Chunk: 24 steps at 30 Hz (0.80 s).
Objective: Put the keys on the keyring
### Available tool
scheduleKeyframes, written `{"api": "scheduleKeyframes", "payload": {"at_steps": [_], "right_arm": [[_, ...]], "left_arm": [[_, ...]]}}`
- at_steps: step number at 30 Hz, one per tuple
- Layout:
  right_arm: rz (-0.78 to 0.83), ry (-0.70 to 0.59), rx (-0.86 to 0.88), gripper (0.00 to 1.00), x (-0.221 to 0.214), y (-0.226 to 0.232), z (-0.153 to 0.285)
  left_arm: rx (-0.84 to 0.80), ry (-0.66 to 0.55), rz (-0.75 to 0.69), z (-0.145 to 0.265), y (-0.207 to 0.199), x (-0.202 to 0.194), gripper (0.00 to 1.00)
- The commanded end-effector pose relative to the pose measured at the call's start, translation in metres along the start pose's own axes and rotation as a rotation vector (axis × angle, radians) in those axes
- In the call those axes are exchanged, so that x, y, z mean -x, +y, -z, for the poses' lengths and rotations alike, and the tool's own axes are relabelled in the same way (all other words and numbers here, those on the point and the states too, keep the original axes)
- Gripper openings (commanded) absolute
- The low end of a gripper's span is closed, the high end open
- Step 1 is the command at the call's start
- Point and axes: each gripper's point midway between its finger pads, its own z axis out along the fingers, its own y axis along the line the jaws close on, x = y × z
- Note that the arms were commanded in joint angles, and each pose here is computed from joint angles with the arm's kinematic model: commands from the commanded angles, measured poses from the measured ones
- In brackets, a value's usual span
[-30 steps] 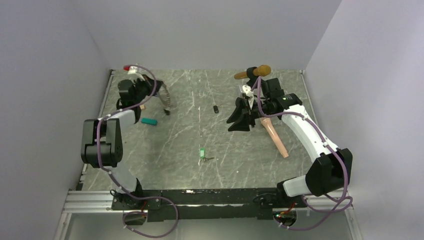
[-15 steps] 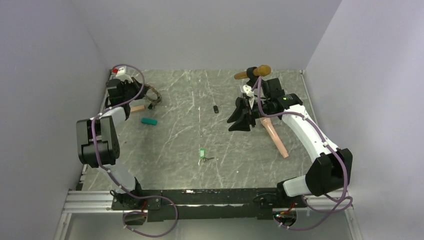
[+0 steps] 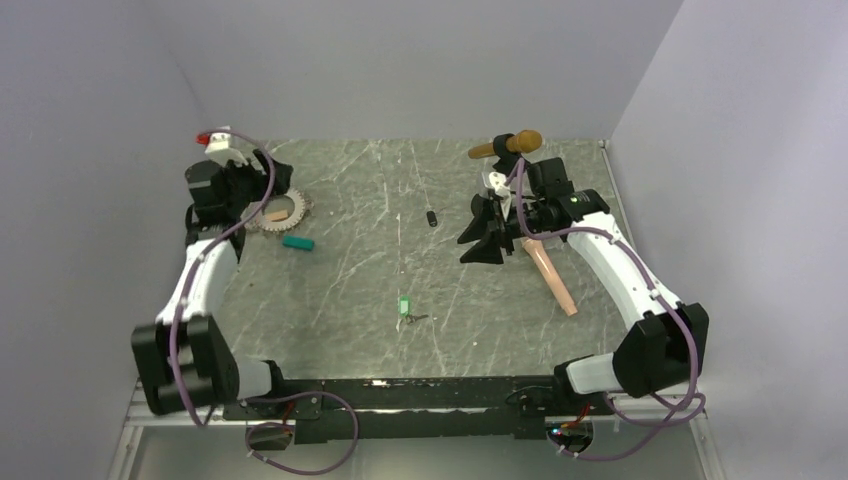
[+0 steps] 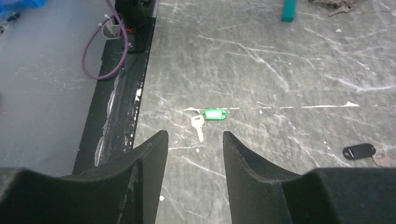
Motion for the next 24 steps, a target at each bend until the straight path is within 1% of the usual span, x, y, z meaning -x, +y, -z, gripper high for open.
{"api": "scheduleKeyframes", "payload": {"at_steps": [1,3,5,7,9,11,12,14,15,19,20,24], "right_arm": [[0.086,-0.014,-0.063,0.53,0.011,0.005,0.014],[0.093,-0.021,-0.098,0.55,0.013,0.005,0.021],[0.102,-0.030,-0.135,0.57,0.015,0.005,0.028],[0.108,-0.038,-0.181,0.60,0.017,0.004,0.037],[0.097,-0.046,-0.244,0.66,0.019,0.001,0.048],[0.075,-0.055,-0.325,0.75,0.023,-0.004,0.064],[0.052,-0.063,-0.372,0.83,0.026,-0.007,0.073],[-0.001,-0.081,-0.478,0.97,0.031,-0.015,0.093],[-0.039,-0.094,-0.560,1.00,0.034,-0.023,0.109],[-0.236,-0.145,-0.915,1.00,0.046,-0.043,0.160],[-0.252,-0.156,-0.961,1.00,0.051,-0.039,0.167],[-0.283,-0.185,-1.082,1.00,0.054,-0.025,0.181]], "left_arm": [[0.017,-0.118,-0.087,0.048,-0.019,0.037,0.85],[-0.004,-0.135,-0.084,0.066,-0.027,0.035,0.90],[-0.043,-0.122,-0.068,0.081,-0.037,0.026,0.94],[-0.069,-0.080,-0.033,0.093,-0.043,0.012,0.99],[-0.095,-0.012,-0.005,0.105,-0.048,-0.008,0.99],[-0.113,0.043,-0.006,0.116,-0.053,-0.026,0.99],[-0.115,0.055,-0.013,0.123,-0.054,-0.031,0.99],[-0.108,0.050,-0.039,0.137,-0.056,-0.038,0.99],[-0.104,0.030,-0.053,0.143,-0.058,-0.038,0.99],[-0.079,-0.064,-0.085,0.162,-0.062,-0.038,0.99],[-0.080,-0.082,-0.109,0.166,-0.064,-0.039,1.00],[-0.084,-0.087,-0.181,0.168,-0.066,-0.053,0.99]]}}
